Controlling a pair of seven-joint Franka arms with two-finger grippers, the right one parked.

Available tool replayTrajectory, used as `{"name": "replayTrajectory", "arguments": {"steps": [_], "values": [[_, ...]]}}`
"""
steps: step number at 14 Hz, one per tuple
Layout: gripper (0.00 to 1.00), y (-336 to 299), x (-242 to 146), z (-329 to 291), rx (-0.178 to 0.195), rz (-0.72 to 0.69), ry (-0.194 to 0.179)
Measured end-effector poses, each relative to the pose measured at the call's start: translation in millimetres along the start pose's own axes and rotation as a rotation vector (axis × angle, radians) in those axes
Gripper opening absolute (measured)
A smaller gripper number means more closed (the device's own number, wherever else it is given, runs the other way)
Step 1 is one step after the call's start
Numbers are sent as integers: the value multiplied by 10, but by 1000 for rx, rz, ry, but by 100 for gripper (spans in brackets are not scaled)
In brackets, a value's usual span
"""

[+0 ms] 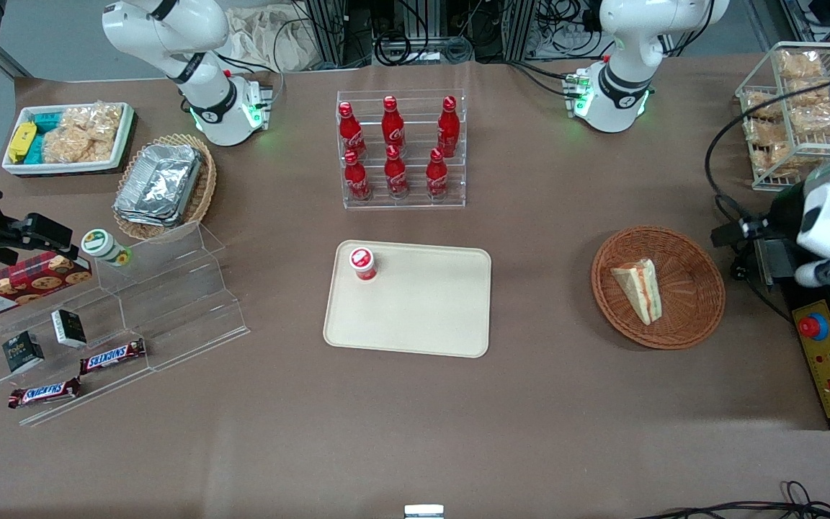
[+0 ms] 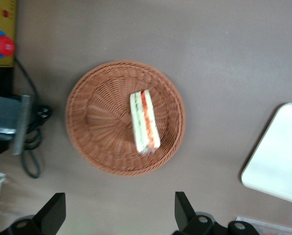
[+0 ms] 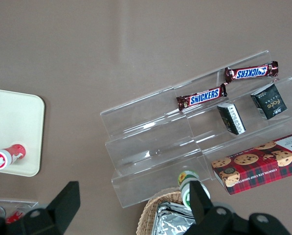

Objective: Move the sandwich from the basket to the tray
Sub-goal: 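Lower the open left gripper over the sandwich in the wicker basket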

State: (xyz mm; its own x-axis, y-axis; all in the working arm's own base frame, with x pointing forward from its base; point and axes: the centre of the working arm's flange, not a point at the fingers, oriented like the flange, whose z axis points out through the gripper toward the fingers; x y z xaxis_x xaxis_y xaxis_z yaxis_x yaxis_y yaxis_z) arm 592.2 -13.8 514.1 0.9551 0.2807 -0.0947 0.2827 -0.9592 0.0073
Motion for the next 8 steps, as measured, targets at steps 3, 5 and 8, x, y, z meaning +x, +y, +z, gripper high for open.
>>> {"name": "replayTrajectory", "arguments": {"steps": [3, 5, 8], "values": [[100, 36, 181, 699, -11, -71, -44], [100, 39, 260, 1190, -5, -95, -79], [100, 31, 313, 1835, -4, -123, -99]]}}
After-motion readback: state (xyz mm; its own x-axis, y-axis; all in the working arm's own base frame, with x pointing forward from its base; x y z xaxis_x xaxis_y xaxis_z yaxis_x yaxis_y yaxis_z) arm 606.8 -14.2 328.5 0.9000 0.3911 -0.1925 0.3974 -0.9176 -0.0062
